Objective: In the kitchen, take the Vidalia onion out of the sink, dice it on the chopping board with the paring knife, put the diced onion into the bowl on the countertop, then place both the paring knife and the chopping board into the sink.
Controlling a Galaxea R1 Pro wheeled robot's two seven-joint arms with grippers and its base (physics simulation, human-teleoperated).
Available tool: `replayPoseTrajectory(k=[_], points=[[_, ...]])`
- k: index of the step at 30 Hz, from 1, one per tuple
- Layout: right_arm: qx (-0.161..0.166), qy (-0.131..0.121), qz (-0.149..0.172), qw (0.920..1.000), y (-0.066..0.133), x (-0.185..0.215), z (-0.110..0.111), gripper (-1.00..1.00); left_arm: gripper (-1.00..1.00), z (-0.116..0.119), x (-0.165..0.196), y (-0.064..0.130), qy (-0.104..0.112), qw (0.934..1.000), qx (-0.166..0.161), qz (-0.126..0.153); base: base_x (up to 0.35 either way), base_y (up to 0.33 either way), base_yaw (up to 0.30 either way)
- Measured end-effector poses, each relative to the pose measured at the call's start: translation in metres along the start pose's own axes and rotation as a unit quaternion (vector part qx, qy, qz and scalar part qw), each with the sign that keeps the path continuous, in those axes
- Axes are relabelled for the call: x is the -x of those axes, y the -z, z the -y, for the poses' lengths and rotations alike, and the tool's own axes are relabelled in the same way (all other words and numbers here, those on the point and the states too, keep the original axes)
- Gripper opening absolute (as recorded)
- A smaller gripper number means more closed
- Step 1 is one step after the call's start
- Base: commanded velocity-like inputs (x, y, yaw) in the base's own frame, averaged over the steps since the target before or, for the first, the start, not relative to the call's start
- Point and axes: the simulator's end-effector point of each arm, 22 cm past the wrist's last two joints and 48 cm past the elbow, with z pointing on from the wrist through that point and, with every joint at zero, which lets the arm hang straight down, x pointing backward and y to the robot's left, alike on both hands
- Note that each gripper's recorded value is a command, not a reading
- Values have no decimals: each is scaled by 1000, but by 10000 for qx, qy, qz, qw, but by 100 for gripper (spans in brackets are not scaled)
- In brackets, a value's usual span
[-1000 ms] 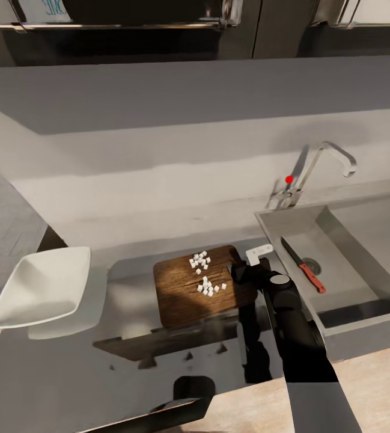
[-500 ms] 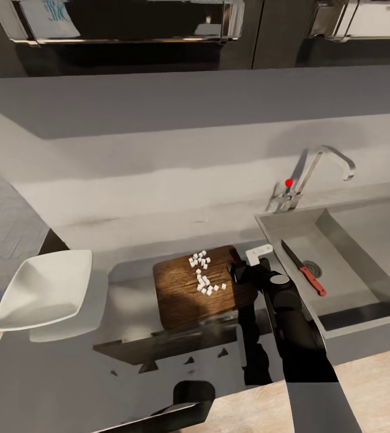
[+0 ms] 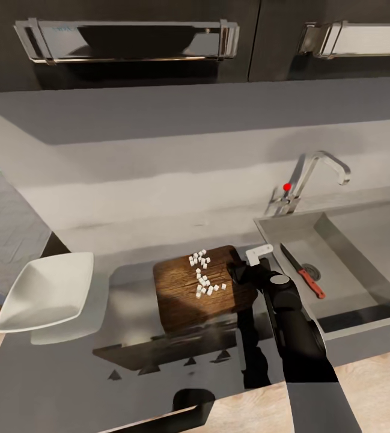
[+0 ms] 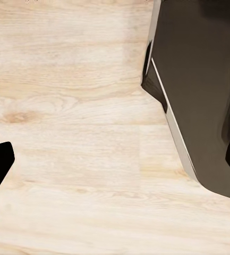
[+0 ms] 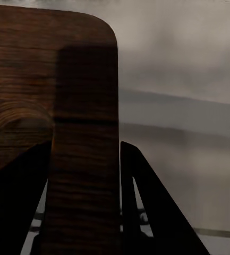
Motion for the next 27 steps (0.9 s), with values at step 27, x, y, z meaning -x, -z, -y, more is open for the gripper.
replayPoseTrajectory(k=[27], points=[[-56,28,200,9998,16,22,4,-100,100,3,11,-8,45,9998,-23,205,15,42,0]])
